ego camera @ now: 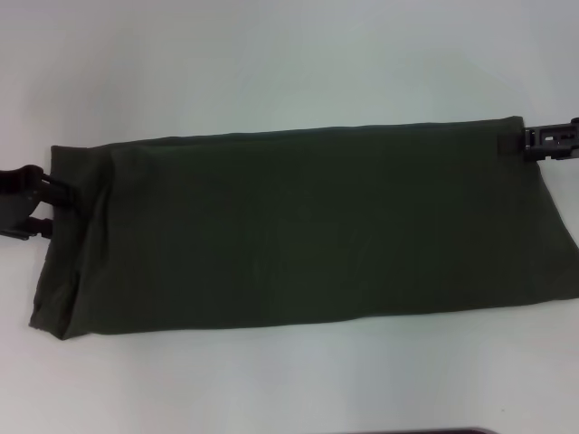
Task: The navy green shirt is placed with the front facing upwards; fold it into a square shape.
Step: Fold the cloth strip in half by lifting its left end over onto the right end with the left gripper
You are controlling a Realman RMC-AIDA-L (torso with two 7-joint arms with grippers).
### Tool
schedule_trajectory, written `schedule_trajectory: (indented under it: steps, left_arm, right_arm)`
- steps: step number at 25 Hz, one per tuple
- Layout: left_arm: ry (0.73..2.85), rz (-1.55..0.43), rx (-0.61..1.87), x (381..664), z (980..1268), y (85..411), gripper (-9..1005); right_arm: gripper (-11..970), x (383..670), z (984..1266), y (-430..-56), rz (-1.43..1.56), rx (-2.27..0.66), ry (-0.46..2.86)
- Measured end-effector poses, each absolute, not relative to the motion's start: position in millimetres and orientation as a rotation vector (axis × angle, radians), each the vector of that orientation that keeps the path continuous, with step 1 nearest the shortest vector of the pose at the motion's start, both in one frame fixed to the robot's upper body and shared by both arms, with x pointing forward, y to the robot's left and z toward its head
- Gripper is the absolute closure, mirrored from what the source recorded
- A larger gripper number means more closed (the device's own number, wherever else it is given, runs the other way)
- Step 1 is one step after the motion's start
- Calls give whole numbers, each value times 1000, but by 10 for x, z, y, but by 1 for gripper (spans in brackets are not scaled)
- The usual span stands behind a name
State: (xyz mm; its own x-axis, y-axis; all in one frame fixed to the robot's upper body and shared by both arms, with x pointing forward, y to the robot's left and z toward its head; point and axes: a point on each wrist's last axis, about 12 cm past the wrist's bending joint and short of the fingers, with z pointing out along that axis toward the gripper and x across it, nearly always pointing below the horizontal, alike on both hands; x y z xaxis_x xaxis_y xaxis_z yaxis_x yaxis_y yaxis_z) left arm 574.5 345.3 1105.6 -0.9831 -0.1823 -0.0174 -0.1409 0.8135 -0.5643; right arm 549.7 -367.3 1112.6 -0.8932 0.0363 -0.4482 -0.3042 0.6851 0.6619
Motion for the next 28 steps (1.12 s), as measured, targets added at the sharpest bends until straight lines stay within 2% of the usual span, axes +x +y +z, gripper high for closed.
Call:
schedule_trajectory:
  steps: [28]
  left_arm:
    - [2951,-834,-313,5737,10997,3468,549]
  right_arm:
    - [31,5492,11124,-3683,1075,-210,2471]
